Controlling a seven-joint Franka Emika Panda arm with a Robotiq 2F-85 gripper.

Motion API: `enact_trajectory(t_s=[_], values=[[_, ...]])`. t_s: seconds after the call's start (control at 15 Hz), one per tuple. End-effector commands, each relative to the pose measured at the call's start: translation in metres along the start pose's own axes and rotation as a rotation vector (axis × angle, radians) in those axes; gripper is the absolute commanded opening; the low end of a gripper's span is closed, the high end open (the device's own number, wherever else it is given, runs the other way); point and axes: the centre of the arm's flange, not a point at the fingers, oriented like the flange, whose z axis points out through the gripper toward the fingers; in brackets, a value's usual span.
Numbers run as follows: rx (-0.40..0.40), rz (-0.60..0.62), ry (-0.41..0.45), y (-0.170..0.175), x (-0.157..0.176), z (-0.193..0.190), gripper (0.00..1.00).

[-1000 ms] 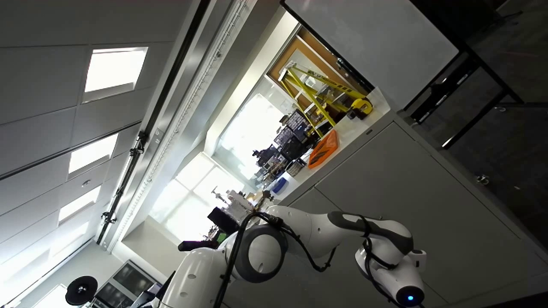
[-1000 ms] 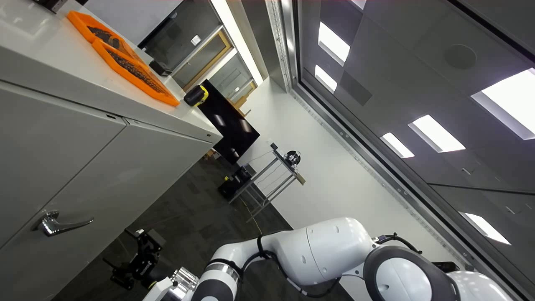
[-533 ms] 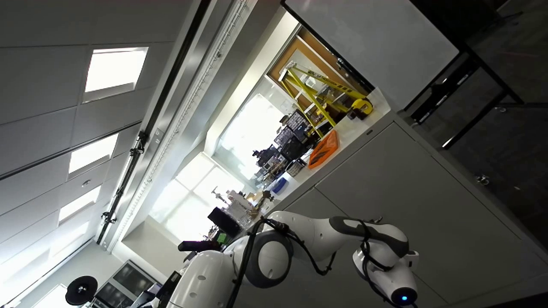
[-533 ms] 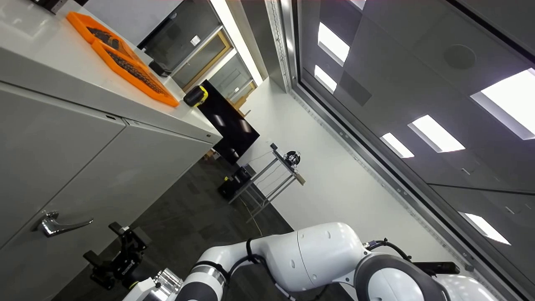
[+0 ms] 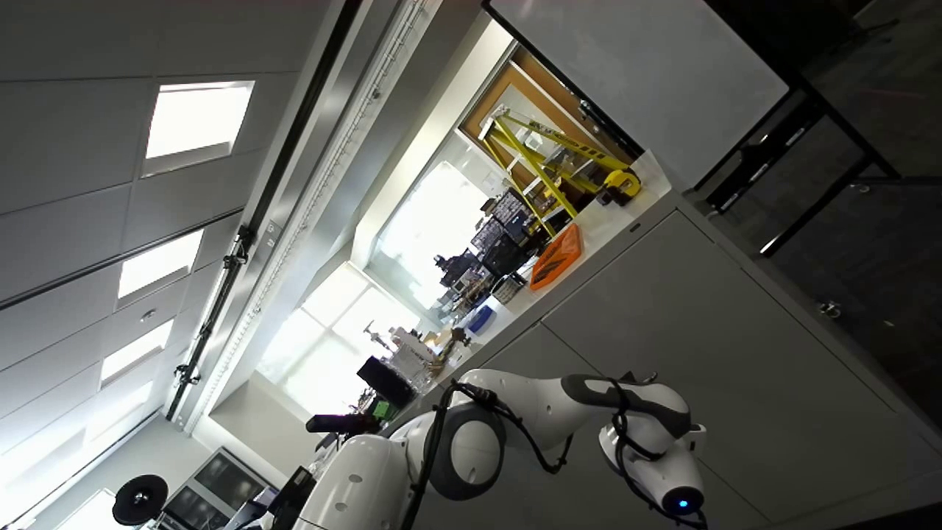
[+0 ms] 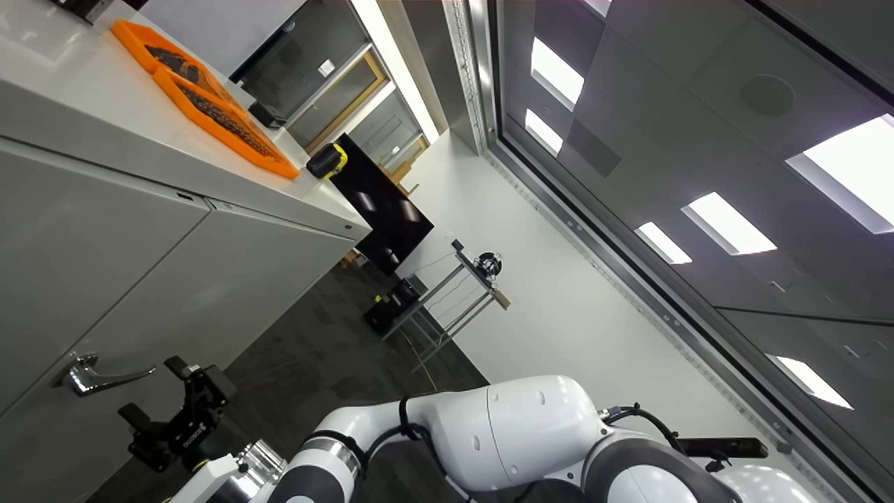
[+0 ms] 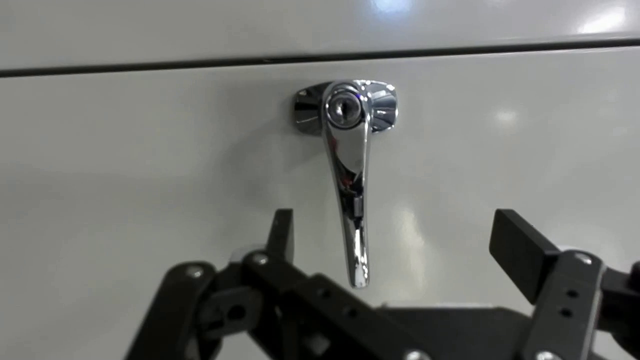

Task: Open the drawer door on the right

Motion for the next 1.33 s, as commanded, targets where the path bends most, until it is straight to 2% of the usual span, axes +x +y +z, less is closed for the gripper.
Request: enact_trajectory(t_s=[0.0, 0.67, 0.73, 0.8, 0.93, 1.27], values=[[0.010, -0.003, 0.015, 0.003, 0.002, 0.025, 1.00], [0.006, -0.033, -0.001, 0.005, -0.006, 0.046, 1.00], [0.002, -0.039, 0.002, 0.005, -0.006, 0.046, 0.96], [0.001, -0.044, 0.002, 0.005, -0.006, 0.047, 0.72], [0.004, -0.046, 0.004, 0.005, -0.005, 0.047, 0.68], [0.008, -0.042, 0.003, 0.007, -0.005, 0.047, 0.30]])
